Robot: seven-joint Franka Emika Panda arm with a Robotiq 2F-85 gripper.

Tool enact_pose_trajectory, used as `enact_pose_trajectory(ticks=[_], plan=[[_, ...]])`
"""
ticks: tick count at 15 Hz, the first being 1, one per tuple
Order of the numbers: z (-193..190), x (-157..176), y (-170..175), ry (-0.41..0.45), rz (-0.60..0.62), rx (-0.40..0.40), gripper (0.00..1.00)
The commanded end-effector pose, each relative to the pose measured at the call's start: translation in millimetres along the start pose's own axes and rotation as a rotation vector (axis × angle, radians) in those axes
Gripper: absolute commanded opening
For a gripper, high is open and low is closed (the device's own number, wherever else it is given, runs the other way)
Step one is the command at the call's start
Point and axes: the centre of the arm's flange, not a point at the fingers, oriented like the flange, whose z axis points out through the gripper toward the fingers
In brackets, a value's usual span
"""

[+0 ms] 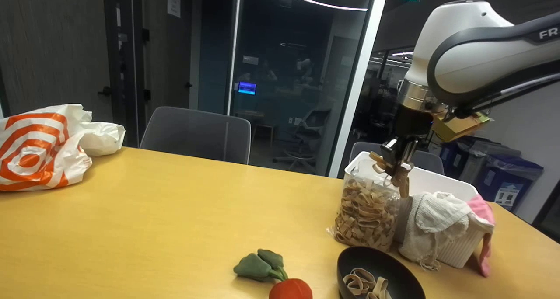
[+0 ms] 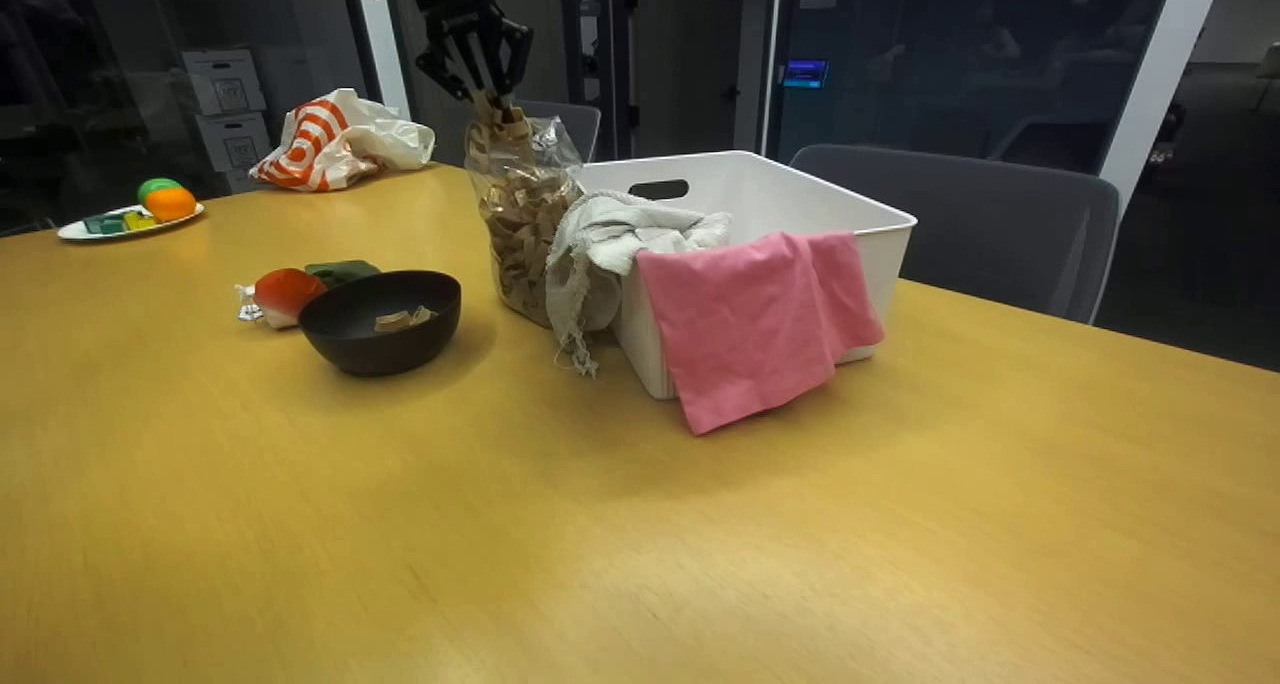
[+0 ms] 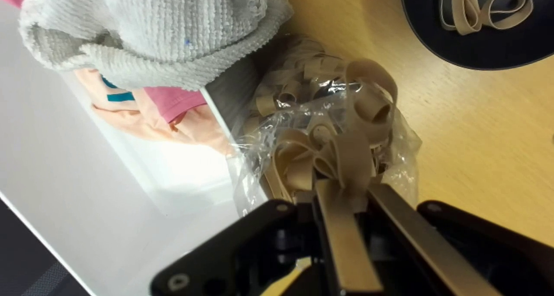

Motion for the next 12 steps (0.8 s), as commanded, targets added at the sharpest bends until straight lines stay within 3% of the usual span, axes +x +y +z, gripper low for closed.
enact_pose_trajectory(ticks=[1, 8, 9, 10, 12], plan=[[7, 13, -3, 0.02, -0.011, 0.002, 0.02], [25, 15, -2, 0.044, -0.034, -0.026, 0.02], [26, 15, -2, 0.046, -0.037, -0.034, 0.07], [27, 15, -2, 0.047, -0.038, -0.04, 0.35], [28, 15, -1, 0.049, -0.041, -0.047, 0.42]])
